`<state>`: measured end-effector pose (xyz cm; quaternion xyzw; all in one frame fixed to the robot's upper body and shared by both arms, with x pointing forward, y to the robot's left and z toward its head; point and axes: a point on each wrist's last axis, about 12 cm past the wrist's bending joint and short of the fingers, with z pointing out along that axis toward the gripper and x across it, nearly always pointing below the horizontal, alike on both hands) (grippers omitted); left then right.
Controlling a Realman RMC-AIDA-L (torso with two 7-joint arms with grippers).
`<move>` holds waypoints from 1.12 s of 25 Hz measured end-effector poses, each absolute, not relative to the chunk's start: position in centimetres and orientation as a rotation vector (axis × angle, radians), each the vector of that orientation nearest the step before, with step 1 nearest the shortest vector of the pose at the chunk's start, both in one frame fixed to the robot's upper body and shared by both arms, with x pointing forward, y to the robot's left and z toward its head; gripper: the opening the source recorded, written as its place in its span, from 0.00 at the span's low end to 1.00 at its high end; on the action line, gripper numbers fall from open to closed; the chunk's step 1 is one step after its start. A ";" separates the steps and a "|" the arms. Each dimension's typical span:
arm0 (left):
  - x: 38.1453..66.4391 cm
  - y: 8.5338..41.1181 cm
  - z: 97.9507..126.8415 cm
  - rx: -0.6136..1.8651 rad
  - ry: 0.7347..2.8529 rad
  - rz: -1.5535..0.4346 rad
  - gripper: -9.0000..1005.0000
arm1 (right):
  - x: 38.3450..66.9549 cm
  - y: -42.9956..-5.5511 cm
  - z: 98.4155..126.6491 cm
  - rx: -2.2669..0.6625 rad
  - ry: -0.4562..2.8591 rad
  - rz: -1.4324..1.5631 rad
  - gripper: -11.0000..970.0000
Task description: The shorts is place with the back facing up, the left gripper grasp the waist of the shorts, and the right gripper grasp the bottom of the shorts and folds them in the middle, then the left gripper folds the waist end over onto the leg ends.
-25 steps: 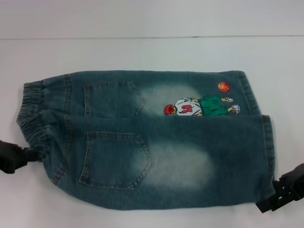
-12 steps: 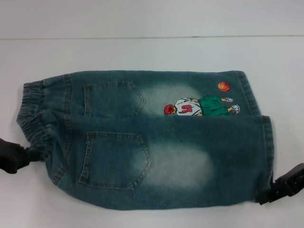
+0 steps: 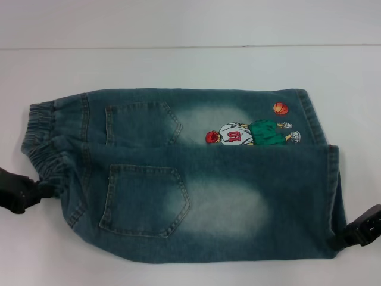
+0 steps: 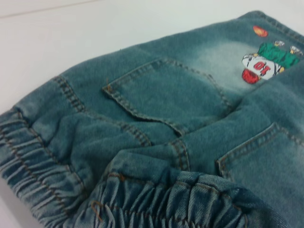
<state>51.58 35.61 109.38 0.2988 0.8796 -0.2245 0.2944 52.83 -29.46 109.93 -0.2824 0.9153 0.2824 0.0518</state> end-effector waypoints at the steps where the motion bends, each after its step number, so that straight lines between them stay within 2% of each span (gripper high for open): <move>1: 51.6 35.6 109.4 0.795 2.341 -0.598 0.09 | 52.8 -29.4 109.9 -0.861 2.785 0.862 0.25; 8: 51.5 35.6 109.3 0.778 2.329 -0.612 0.09 | 52.5 -29.9 110.3 -0.863 2.768 0.857 0.05; 19: 51.7 36.4 109.4 0.628 2.305 -0.641 0.09 | 52.5 -32.2 112.3 -0.766 2.499 0.896 0.05; 28: 52.9 36.9 110.4 0.490 2.258 -0.620 0.09 | 53.7 -33.8 113.7 -0.662 2.278 0.813 0.05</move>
